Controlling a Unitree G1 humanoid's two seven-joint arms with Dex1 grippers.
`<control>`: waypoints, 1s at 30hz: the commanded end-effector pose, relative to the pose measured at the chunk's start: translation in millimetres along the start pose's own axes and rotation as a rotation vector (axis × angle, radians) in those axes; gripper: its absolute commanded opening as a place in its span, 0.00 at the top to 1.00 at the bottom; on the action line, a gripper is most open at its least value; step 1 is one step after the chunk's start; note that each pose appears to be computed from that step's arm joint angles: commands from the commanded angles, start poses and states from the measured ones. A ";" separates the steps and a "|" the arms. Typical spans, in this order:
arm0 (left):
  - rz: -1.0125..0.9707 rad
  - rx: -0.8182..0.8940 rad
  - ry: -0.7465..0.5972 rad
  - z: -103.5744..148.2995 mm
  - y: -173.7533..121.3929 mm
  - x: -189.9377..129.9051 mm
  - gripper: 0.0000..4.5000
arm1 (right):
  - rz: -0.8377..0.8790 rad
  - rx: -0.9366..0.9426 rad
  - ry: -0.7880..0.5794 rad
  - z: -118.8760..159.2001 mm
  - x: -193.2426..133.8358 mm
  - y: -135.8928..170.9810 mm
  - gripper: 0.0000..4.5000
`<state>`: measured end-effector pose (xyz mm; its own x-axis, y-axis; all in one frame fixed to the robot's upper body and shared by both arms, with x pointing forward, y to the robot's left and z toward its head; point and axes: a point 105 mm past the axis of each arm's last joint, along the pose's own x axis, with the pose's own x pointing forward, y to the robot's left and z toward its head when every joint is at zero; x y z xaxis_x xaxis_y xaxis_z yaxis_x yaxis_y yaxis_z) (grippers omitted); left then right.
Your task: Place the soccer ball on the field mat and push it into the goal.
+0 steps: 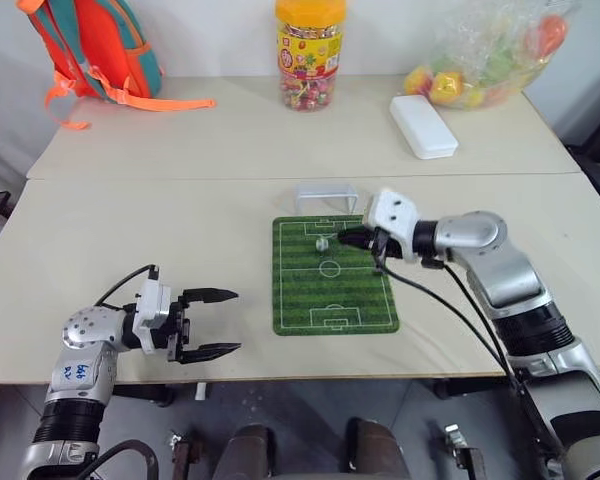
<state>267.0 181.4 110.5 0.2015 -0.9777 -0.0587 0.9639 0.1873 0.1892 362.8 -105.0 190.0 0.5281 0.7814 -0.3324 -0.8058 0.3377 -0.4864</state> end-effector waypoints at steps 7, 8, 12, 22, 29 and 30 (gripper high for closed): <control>0.206 -0.006 -0.031 4.0 28.9 -9.2 0.00 | 0.016 0.018 -0.015 -11.8 -42.1 2.1 0.99; 0.241 -0.010 -0.034 4.3 33.3 -11.0 0.00 | 0.027 0.026 -0.015 -16.1 -49.1 3.5 0.99; 0.400 0.000 -0.059 10.4 50.0 -26.8 0.00 | -0.034 0.079 -0.033 -41.4 -77.8 -6.5 0.99; 0.587 -0.065 -0.140 21.7 50.9 -65.7 0.00 | -0.092 0.172 -0.091 -79.4 -143.8 -17.6 0.58; 0.584 -0.142 -0.053 5.4 30.1 -84.8 0.00 | -0.018 0.208 0.017 -102.7 -163.4 -10.1 0.06; 0.588 -0.150 -0.049 4.9 28.5 -87.9 0.00 | -0.001 0.217 0.037 -106.8 -165.2 -7.1 0.01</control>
<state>280.2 263.8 112.3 0.6987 -0.7147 0.0330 0.7149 0.6992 0.0070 314.9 -284.0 156.8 0.5418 0.7719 -0.3326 -0.8383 0.4677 -0.2801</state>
